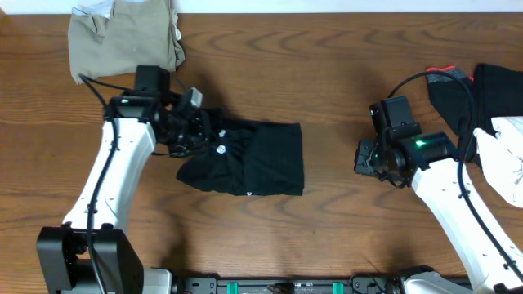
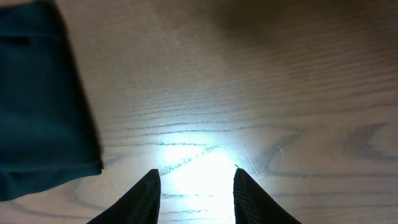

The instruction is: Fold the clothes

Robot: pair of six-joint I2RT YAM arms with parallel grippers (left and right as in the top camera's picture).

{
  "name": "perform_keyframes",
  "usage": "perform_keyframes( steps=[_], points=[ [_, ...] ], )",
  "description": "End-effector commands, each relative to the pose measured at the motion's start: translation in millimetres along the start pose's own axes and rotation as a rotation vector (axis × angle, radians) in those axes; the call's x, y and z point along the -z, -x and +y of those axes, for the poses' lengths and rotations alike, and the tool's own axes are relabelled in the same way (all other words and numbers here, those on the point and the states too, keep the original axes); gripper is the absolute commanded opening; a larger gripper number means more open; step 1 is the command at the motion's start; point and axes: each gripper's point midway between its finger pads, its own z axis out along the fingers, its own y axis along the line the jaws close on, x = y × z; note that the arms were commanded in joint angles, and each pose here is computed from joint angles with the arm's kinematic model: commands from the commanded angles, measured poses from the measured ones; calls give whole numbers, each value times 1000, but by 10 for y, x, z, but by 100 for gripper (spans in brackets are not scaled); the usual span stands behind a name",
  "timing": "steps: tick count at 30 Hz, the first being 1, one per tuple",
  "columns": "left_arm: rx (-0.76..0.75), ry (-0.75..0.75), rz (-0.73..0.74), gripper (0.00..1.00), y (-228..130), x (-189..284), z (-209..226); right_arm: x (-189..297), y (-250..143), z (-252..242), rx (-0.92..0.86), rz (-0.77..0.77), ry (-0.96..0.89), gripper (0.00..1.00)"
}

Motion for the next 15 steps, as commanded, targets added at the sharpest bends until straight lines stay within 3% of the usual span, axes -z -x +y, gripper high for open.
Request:
perform_keyframes(
  steps=[1, 7, 15],
  points=[
    [-21, -18, -4, 6, -38, -29, -243, -78, -53, -97, -5, 19, -33, 37],
    [-13, 91, -42, 6, -70, -195, -332, -268, -132, 11, -5, 30, 46, 38],
    [-78, 75, -64, 6, -126, -342, -617, -504, -178, 305, 6, 9, 236, 34]
  ],
)
